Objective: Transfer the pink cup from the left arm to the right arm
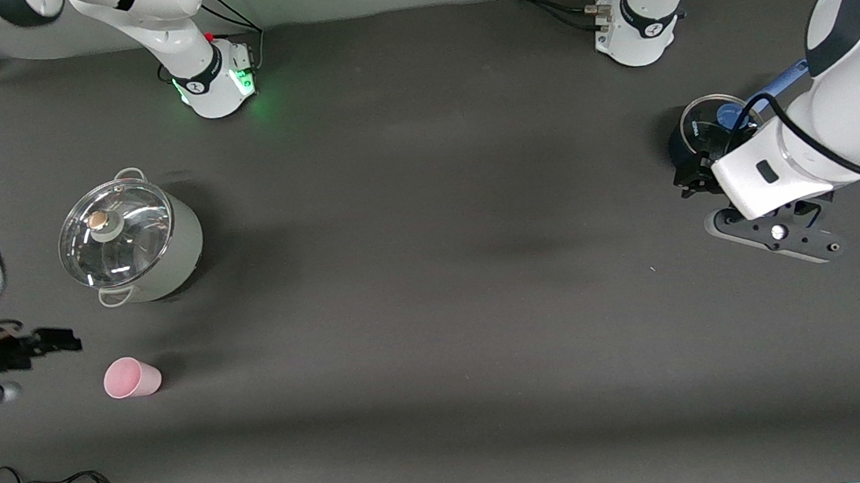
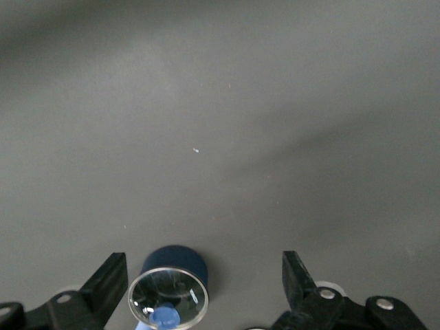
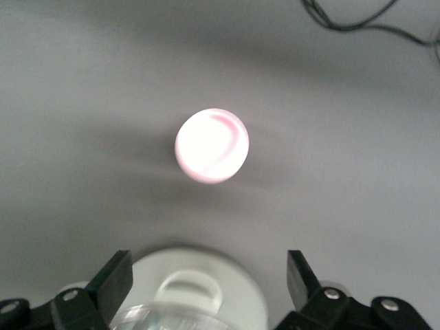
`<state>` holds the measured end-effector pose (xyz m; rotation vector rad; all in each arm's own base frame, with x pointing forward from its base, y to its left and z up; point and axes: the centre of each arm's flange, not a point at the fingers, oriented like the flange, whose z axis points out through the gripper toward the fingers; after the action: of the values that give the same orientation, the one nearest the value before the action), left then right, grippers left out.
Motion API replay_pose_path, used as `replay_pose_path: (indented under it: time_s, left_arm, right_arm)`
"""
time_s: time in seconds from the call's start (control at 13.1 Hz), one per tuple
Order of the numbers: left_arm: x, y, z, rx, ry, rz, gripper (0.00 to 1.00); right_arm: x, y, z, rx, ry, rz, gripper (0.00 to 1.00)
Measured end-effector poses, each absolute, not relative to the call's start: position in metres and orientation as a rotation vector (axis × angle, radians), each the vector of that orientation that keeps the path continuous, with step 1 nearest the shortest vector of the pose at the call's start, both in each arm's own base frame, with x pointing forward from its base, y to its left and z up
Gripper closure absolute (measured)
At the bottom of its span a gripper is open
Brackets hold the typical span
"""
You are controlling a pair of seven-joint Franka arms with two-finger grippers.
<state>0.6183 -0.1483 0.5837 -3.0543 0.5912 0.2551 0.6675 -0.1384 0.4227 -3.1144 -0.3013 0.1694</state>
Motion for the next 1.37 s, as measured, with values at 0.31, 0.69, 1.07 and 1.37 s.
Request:
replay_pose_path:
  time_s: [0.31, 0.69, 1.07, 1.37]
  left_arm:
    - [0.620, -0.142, 0.583, -3.056, 0.574, 0.264, 0.00]
    - [0.615, -0.137, 0.580, -3.041, 0.559, 0.328, 0.00]
    - [0.617, -0.129, 0.568, -2.947, 0.442, 0.413, 0.00]
    - [0.617, -0.142, 0.567, -2.905, 0.376, 0.451, 0.00]
  right_arm:
    - [0.658, -0.050, 0.475, -3.203, -0.137, 0.177, 0.00]
    - [0.620, -0.055, 0.546, -3.212, -0.076, 0.051, 0.00]
    - [0.578, -0.061, 0.593, -3.203, -0.048, -0.031, 0.00]
    - [0.570, -0.068, 0.609, -3.175, -0.011, -0.072, 0.00]
